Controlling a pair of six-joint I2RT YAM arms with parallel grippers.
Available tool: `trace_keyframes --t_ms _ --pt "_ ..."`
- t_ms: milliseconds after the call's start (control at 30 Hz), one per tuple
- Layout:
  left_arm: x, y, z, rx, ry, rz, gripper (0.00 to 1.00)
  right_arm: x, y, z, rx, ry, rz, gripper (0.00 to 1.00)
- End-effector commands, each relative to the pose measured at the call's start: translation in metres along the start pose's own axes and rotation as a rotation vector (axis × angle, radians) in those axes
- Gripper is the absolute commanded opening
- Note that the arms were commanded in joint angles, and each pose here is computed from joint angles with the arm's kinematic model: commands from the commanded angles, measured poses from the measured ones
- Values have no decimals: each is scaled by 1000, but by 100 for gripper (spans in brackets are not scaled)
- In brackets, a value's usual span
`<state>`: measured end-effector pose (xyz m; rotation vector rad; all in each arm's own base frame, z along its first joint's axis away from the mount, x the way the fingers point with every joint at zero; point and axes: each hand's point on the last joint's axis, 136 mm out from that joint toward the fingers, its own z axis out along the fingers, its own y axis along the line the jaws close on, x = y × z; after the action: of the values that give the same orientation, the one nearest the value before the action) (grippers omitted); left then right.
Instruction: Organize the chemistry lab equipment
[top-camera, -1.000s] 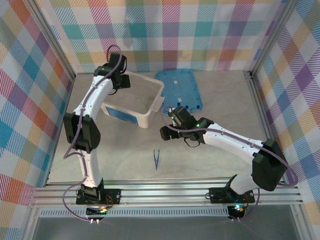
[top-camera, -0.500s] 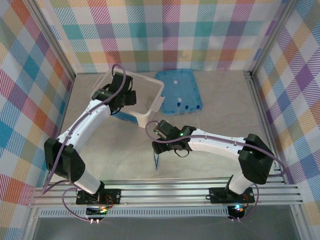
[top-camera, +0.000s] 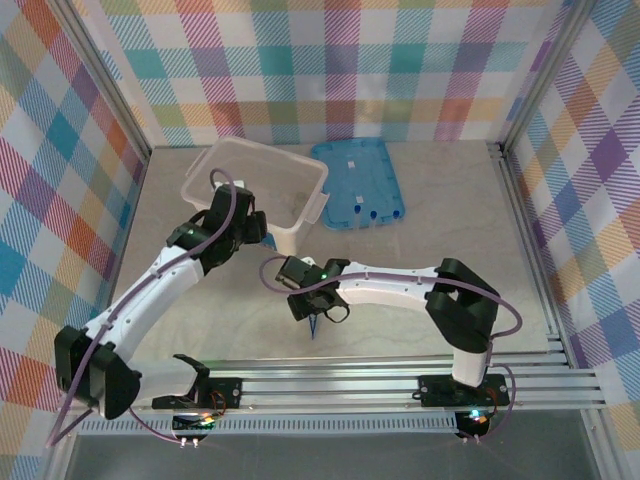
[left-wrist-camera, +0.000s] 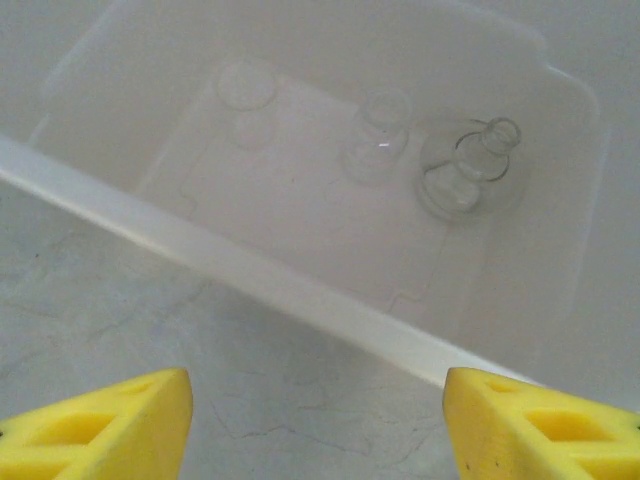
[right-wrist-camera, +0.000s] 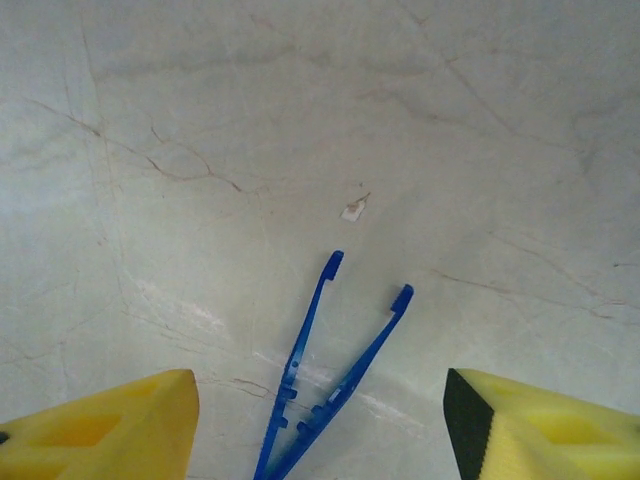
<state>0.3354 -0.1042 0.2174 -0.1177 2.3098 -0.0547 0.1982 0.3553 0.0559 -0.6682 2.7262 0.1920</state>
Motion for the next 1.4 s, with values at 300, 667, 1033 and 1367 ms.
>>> trace_keyframes --t_ms 300,667,1033,1367 --pt "31 20 -21 30 -72 -165 65 20 7 19 8 130 26 56" --pt "46 24 -20 22 -39 -126 65 29 6 28 27 173 32 48" --pt "48 17 -11 38 -18 -121 65 31 2 29 48 187 9 37" --pt "49 15 -6 36 -10 -112 64 27 -4 27 83 177 -22 26"
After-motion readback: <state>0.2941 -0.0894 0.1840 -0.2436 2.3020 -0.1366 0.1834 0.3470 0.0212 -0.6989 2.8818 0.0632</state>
